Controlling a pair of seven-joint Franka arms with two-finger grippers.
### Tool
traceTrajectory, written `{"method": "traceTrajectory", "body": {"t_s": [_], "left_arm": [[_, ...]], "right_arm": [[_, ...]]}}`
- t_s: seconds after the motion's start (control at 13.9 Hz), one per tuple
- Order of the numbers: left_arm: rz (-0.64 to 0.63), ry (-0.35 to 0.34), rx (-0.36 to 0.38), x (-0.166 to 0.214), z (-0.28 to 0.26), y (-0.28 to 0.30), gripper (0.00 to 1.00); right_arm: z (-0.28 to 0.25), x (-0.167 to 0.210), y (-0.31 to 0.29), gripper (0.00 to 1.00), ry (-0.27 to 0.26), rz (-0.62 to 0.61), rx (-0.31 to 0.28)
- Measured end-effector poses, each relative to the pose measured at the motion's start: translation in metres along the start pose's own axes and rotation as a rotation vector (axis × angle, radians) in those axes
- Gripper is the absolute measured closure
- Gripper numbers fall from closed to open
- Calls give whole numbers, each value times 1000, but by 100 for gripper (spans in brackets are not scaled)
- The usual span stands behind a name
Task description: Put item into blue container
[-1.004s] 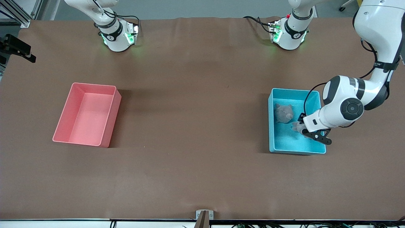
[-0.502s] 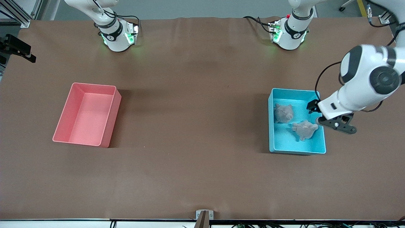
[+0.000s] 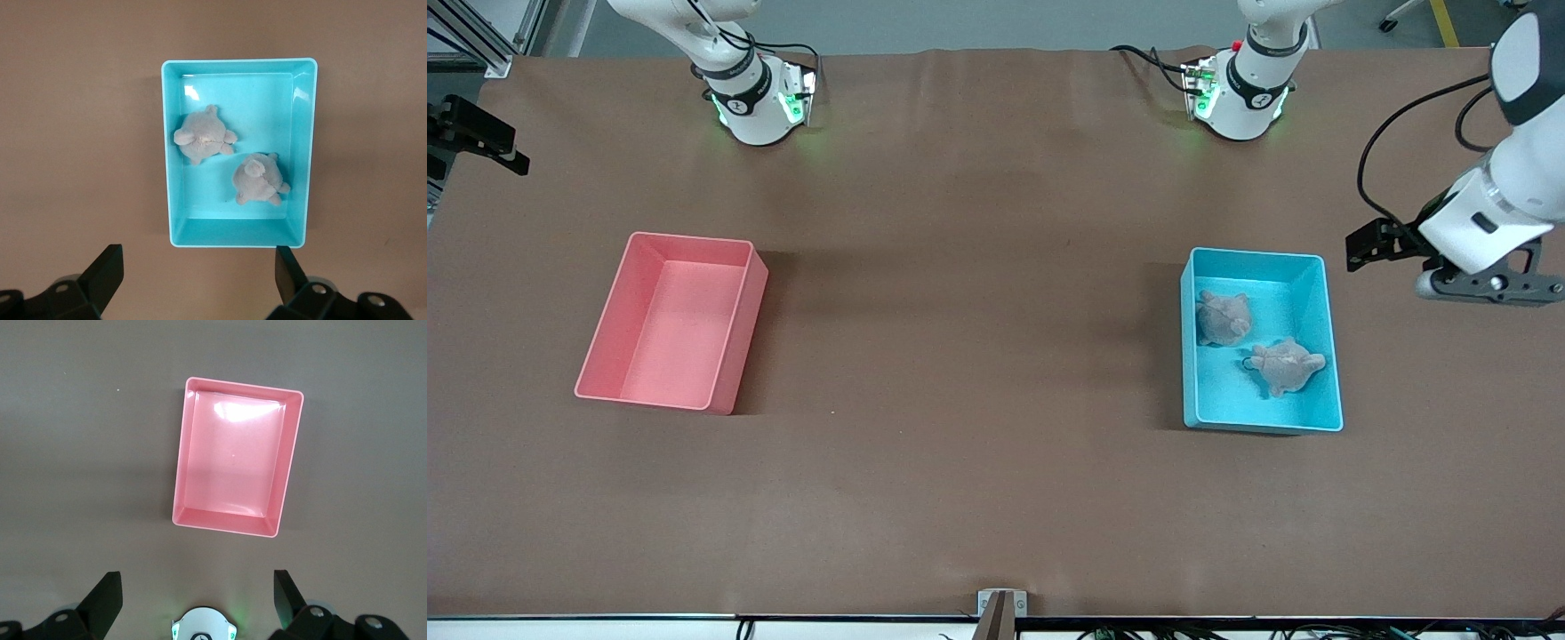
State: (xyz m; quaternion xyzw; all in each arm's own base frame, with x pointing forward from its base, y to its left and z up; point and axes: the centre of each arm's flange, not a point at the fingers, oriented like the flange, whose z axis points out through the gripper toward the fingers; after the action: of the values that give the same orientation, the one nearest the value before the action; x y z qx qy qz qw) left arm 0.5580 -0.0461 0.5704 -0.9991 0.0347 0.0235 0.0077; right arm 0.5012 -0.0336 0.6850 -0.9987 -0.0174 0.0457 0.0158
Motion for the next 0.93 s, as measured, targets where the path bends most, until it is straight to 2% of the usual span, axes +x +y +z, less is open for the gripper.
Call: {"method": "traceTrajectory", "body": {"t_s": [0.22,0.5,0.93], "left_arm": [[-48,6,-13,-13,-33,-4,0],[-195,68,-60,-20,-78,-42,0],[-192,32,-82,-10,-62,-42,0]], "right_arm": [[0,-1,0,0,-11,0,1],[0,-2,-1,0,-9,-2,1],[-3,1,-1,0,15,-12,-2]]}}
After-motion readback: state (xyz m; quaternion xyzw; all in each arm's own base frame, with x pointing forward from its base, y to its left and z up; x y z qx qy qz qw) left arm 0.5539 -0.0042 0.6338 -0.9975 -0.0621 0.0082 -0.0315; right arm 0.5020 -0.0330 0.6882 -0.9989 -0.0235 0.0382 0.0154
